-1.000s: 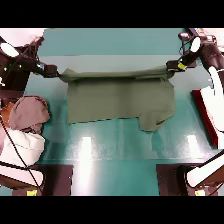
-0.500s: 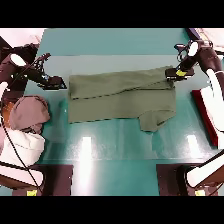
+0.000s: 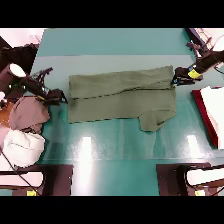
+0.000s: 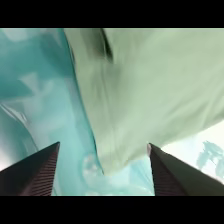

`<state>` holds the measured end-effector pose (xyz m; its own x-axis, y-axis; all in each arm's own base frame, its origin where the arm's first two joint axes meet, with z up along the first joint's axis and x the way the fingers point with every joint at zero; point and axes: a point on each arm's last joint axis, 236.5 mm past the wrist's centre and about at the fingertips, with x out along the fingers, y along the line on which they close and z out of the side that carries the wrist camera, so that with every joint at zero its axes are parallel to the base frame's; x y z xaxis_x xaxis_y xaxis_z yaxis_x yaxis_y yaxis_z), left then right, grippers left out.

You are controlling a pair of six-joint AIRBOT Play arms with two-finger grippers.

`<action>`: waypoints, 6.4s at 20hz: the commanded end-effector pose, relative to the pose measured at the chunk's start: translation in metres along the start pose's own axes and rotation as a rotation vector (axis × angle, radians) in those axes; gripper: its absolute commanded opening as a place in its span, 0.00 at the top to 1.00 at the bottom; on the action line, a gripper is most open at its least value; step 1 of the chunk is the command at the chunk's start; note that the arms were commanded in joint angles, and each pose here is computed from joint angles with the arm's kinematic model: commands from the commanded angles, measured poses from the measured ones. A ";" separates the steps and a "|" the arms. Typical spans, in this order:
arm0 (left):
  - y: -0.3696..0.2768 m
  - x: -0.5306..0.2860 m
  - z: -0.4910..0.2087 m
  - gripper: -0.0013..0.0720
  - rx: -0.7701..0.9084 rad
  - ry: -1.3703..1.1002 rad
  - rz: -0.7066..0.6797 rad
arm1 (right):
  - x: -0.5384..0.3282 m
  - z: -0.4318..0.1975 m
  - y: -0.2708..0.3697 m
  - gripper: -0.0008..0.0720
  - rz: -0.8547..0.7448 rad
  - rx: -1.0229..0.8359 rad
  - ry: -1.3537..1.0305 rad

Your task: Fold the shirts.

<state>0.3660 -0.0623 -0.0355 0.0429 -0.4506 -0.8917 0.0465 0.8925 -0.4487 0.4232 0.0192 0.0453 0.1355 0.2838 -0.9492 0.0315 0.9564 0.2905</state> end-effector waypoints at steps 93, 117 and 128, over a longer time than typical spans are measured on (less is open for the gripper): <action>-0.014 -0.068 0.072 0.40 -0.014 -0.567 0.125 | 0.022 -0.019 -0.015 0.22 -0.004 0.121 -0.153; -0.120 -0.013 0.021 0.40 0.102 -0.337 -0.057 | 0.122 0.012 -0.018 0.88 0.459 0.181 -0.093; -0.180 0.004 0.056 0.95 0.078 -0.387 -0.285 | 0.021 0.013 0.028 0.97 0.458 -0.027 -0.245</action>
<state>0.3950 -0.2026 0.0367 0.3507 -0.6216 -0.7004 0.1590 0.7766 -0.6096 0.4458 0.0427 0.0005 0.3299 0.6512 -0.6834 -0.0421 0.7334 0.6785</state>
